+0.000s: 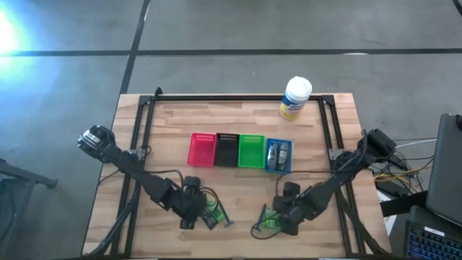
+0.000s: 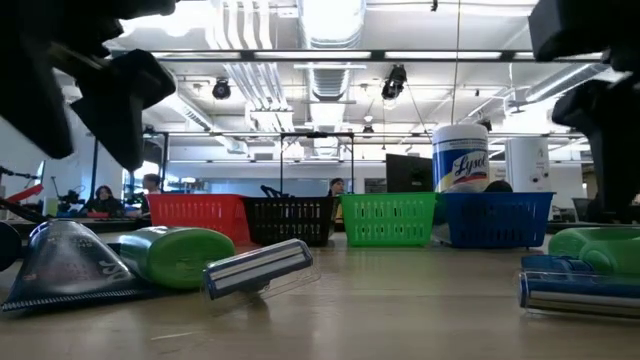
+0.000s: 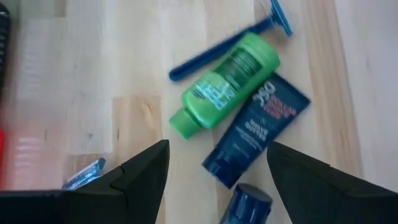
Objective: Pick & Place Travel size toiletries
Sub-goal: Put the green shampoo into the black bin
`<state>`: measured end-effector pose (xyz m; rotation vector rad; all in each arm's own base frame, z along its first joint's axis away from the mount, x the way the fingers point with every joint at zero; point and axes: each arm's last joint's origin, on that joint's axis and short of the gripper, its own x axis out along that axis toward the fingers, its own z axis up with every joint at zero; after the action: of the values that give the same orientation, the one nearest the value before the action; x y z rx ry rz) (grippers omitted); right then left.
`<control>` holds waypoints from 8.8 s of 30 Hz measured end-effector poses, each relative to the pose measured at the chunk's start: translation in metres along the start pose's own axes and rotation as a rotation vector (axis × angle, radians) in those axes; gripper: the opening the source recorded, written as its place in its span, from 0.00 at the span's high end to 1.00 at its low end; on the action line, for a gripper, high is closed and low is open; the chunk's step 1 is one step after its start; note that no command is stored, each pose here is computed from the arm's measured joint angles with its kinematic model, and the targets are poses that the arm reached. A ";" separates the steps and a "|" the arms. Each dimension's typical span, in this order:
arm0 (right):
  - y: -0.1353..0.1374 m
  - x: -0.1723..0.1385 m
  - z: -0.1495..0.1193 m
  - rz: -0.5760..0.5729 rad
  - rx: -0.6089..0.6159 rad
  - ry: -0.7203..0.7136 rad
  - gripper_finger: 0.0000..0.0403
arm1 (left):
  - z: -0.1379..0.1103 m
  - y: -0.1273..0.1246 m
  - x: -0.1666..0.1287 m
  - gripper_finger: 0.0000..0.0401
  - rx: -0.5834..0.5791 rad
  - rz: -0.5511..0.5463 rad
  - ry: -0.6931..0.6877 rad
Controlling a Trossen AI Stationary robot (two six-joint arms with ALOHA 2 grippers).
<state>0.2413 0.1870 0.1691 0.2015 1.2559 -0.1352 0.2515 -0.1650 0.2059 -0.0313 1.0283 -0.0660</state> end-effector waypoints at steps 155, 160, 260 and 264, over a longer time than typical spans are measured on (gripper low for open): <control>-0.132 -0.146 0.049 -0.034 0.655 -0.617 0.15 | 0.049 0.095 0.010 0.72 -0.548 0.656 -0.454; -0.128 -0.141 0.049 -0.034 0.661 -0.601 0.18 | 0.048 0.102 0.016 0.72 -0.664 0.659 -0.466; 0.031 0.033 -0.006 0.114 -0.022 0.101 0.55 | 0.055 0.013 0.003 0.40 0.340 -0.102 -0.149; 0.028 0.015 0.000 0.163 0.026 0.076 0.68 | 0.054 0.016 -0.002 0.40 0.387 -0.039 -0.152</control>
<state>0.2521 0.2141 0.1566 0.3334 1.3082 -0.0035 0.2975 -0.1490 0.2346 0.2925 0.8496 -0.2926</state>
